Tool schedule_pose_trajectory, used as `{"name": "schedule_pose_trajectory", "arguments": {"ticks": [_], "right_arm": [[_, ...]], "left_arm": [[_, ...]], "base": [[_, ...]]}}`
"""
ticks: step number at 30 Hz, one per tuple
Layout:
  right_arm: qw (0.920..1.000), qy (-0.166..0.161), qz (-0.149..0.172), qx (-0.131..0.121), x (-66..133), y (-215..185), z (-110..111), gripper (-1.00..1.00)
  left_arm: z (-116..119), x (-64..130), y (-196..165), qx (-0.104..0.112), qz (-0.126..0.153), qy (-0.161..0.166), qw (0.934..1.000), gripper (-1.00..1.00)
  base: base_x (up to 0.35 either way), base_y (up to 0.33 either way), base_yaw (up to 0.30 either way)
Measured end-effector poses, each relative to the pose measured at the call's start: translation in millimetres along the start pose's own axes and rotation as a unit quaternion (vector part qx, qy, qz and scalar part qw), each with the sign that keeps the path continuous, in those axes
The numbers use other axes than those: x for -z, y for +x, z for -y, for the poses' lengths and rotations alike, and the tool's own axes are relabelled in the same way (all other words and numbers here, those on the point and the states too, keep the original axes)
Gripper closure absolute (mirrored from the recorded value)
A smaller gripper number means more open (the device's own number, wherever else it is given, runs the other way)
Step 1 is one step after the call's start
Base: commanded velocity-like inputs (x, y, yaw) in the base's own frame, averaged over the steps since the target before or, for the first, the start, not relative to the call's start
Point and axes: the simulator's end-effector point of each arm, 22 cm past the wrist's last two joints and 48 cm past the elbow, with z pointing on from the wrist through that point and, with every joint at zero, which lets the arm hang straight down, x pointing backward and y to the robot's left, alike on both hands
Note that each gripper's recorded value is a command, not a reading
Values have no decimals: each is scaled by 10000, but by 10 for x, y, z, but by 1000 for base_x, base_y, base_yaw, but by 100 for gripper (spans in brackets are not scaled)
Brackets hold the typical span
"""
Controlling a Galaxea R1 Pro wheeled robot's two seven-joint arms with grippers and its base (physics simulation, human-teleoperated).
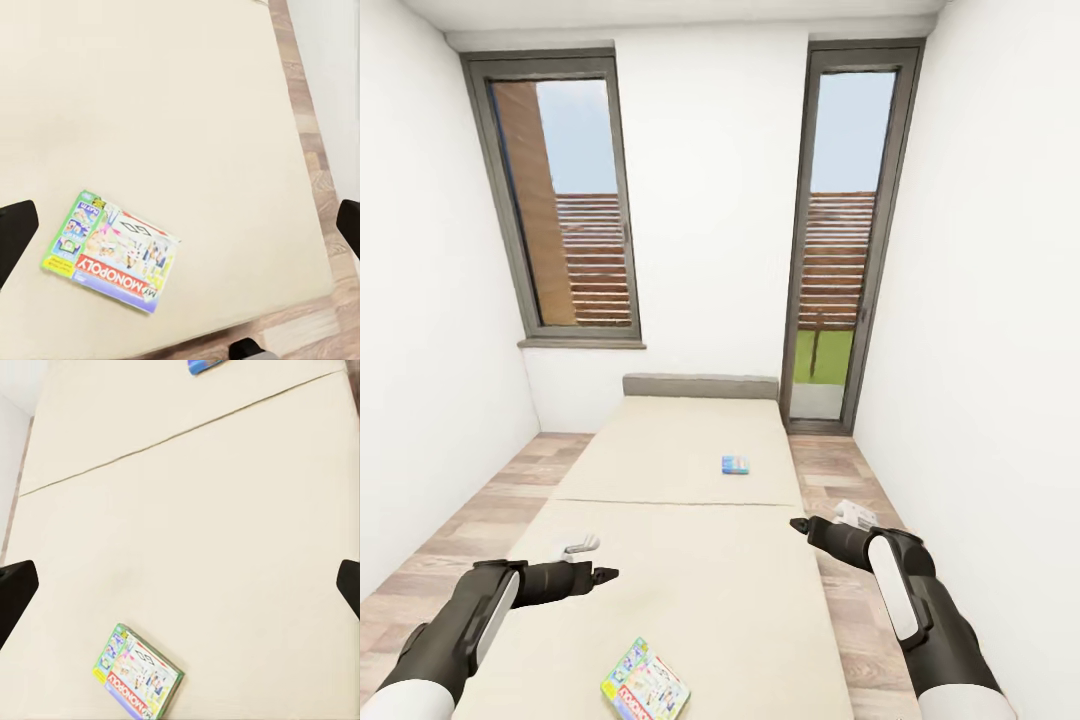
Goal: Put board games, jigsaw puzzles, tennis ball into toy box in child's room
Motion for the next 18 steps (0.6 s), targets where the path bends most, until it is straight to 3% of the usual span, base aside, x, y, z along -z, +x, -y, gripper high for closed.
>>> {"name": "schedule_pose_trajectory", "arguments": {"ticks": [7, 18], "right_arm": [[10000, -12, 41, 14, 30, -29, -21, -100], [10000, -30, 85, 16, 64, -64, -42, -100]], "left_arm": [[17, 29, -32, -22, 42, 4, 10000, -100], [42, 63, -73, -53, 91, 16, 9999, -100]], "base": [[132, 118, -195], [15, 10, -153]]}}
